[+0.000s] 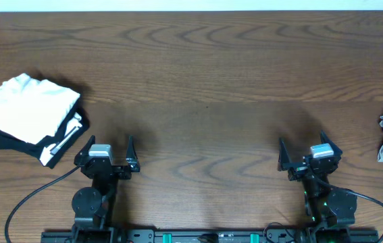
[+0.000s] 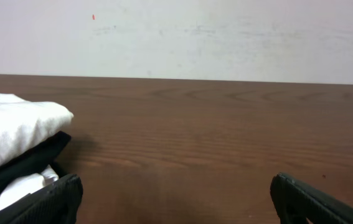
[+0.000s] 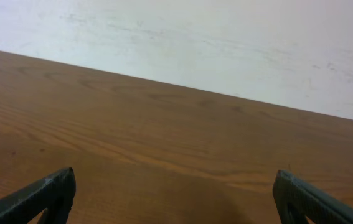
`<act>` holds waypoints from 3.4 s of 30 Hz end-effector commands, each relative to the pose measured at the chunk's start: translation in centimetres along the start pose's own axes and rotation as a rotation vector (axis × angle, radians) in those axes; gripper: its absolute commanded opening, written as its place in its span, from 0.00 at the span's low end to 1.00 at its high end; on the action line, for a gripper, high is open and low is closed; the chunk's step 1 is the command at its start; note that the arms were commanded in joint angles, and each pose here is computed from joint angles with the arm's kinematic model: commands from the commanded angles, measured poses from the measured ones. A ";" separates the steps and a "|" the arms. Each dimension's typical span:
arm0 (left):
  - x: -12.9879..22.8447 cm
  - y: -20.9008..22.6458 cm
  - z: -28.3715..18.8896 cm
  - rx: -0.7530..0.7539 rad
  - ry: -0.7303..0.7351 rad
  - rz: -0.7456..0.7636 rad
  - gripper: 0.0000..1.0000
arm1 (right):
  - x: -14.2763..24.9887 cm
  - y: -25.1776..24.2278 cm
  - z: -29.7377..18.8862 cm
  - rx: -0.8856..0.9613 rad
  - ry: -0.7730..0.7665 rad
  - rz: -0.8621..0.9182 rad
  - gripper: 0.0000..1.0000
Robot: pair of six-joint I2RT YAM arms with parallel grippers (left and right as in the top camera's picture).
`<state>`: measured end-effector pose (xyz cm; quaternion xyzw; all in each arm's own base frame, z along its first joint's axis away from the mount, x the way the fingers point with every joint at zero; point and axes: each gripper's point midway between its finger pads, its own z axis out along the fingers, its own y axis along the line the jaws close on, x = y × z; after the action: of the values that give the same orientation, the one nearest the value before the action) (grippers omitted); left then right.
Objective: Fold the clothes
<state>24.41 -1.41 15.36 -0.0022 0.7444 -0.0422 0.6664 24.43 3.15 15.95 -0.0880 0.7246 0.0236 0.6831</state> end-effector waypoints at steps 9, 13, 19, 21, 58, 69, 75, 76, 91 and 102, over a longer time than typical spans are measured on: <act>1.4 0.3 0.1 -0.013 0.033 0.011 0.98 | 0.1 -0.2 0.0 0.010 0.002 -0.013 0.99; 1.4 0.3 0.1 -0.013 0.033 0.011 0.98 | 0.1 -0.2 0.0 0.010 0.002 -0.013 0.99; 1.4 0.3 0.1 -0.013 0.033 0.011 0.98 | 0.1 -0.2 0.0 0.010 0.002 -0.013 0.99; 1.4 0.3 0.1 -0.013 0.033 0.012 0.98 | 0.1 -0.2 0.0 0.010 0.002 -0.013 0.99; 1.5 0.3 0.1 -0.013 0.038 0.011 0.98 | 0.1 -0.3 0.0 0.014 0.002 0.083 0.99; -0.7 -0.6 -0.3 0.035 0.009 -0.160 0.98 | 0.2 -1.5 -0.4 0.083 0.067 0.126 0.99; -4.6 -1.3 -0.7 0.060 0.005 -0.208 0.98 | -2.2 -3.0 -0.8 0.157 0.119 0.124 0.99; -5.2 -1.5 -0.7 0.070 0.021 -0.208 0.98 | -2.7 -3.0 -0.7 0.157 0.140 0.124 0.99; -6.6 -1.8 -0.3 -0.018 0.574 -0.233 0.98 | -4.3 -3.0 3.5 0.101 0.673 0.139 0.99; -4.5 -1.6 -1.5 -0.039 0.688 -0.236 0.98 | -0.9 -14.8 4.3 0.655 0.769 0.240 0.21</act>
<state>23.26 -2.79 19.35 -0.0785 0.9237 -0.0998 0.3614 31.73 -4.72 17.58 0.0931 0.9244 -0.0794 0.3614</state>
